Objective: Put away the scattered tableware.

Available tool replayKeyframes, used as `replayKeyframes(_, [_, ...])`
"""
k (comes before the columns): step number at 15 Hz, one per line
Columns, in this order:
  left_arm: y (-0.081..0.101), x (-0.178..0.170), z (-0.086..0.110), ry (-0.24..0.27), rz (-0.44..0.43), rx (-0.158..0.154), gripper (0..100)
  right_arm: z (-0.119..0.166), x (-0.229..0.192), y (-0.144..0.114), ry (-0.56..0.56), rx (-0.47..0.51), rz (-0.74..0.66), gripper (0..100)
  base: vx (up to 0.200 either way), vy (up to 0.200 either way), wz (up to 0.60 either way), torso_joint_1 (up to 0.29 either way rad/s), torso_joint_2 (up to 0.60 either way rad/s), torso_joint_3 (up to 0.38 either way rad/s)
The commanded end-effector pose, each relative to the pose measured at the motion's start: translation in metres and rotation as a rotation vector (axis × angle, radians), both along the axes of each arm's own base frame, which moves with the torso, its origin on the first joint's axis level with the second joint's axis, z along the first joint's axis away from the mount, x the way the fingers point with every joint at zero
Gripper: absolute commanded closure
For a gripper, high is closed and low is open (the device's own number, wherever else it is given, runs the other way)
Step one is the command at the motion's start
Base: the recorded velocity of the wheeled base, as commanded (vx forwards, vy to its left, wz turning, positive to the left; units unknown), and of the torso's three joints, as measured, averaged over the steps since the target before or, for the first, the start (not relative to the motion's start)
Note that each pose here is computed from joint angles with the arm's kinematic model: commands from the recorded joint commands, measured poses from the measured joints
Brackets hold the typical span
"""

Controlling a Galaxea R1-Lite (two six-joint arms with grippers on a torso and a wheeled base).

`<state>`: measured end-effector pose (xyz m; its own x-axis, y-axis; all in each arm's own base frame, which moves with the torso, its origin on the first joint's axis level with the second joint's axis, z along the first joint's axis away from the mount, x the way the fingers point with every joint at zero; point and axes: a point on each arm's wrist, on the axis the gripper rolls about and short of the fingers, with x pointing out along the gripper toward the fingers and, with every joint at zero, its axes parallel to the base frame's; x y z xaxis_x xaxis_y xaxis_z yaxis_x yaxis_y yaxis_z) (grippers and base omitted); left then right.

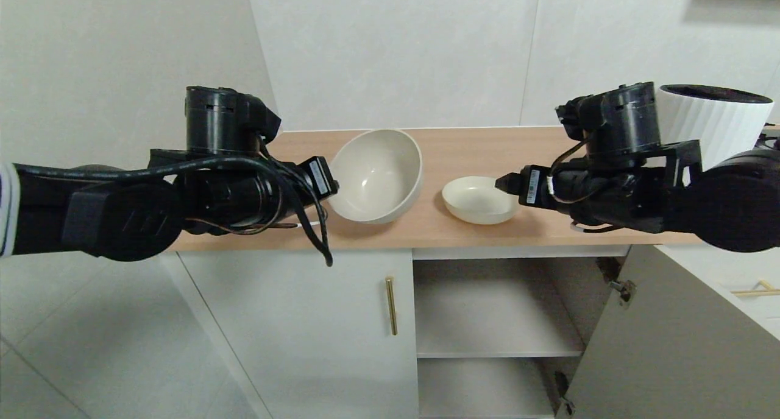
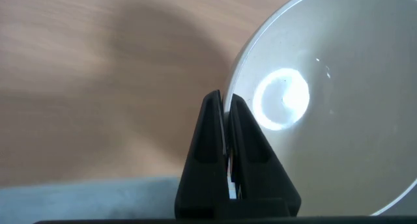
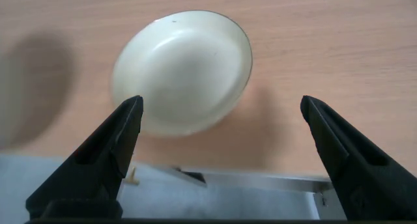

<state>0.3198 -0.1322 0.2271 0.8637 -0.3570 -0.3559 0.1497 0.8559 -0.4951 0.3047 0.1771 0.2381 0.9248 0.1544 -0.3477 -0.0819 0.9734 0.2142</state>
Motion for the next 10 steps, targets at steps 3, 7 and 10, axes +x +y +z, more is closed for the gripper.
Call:
replayKeyframes(3, [0.008, -0.022, 0.014, -0.022, -0.067, -0.036, 100, -0.030, 0.033, 0.011, 0.037, -0.042, -0.067, 0, 0.000, 0.000, 0.00, 0.000, 0.00, 0.000])
replayKeyframes(7, [0.008, -0.023, 0.014, -0.023, -0.069, -0.036, 100, -0.042, 0.047, 0.010, 0.030, -0.039, -0.092, 0, 0.000, 0.000, 0.00, 0.000, 0.00, 0.000])
replayKeyframes(10, [0.008, -0.025, 0.014, -0.022, -0.071, -0.035, 100, -0.044, 0.053, 0.006, 0.030, -0.043, -0.115, 0, 0.000, 0.000, 0.00, 0.000, 0.00, 0.000])
